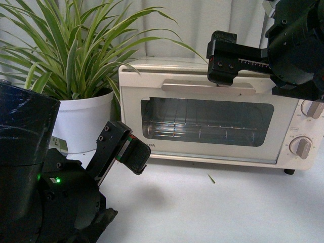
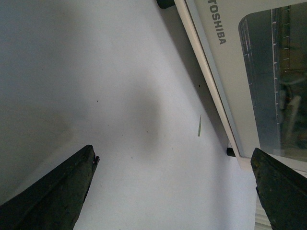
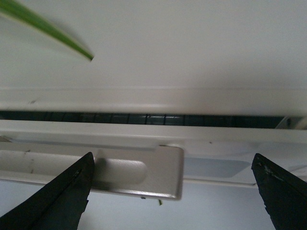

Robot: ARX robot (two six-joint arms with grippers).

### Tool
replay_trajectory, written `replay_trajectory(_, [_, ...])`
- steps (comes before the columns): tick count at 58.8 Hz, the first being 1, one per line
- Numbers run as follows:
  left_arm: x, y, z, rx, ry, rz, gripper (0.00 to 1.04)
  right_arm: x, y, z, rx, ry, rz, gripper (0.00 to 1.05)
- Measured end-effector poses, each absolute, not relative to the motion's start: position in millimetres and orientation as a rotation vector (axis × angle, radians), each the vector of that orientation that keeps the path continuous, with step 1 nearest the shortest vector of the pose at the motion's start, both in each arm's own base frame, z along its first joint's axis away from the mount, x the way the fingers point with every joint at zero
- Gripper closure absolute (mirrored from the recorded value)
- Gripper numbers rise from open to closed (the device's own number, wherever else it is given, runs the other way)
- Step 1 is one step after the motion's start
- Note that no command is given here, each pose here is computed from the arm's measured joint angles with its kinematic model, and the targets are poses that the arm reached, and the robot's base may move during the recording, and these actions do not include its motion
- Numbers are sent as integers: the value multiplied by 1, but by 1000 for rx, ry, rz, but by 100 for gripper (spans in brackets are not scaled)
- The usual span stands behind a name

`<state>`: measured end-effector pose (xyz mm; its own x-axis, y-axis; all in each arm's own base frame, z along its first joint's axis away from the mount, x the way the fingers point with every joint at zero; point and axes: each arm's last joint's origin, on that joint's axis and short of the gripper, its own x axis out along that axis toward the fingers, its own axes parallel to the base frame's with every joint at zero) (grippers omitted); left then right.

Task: Open oven

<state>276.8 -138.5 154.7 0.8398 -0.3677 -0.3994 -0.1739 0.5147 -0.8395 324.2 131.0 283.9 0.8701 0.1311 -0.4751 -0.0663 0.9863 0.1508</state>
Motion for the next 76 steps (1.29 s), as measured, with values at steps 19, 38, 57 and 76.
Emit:
replay_trajectory(19, [277,-136,153,-1042,588,-114,6,294,134,257,143,552,224,9])
replay_trajectory(38, [276,-135,151,-1032,594,-96,6,267,130,235,138,608,287,9])
replay_trajectory(57, [274,-133,147,-930,601,-47,7,236,110,255,236,528,328,9])
replay_trajectory(76, [273,-135,148,-844,594,-27,7,231,89,254,287,482,251,9])
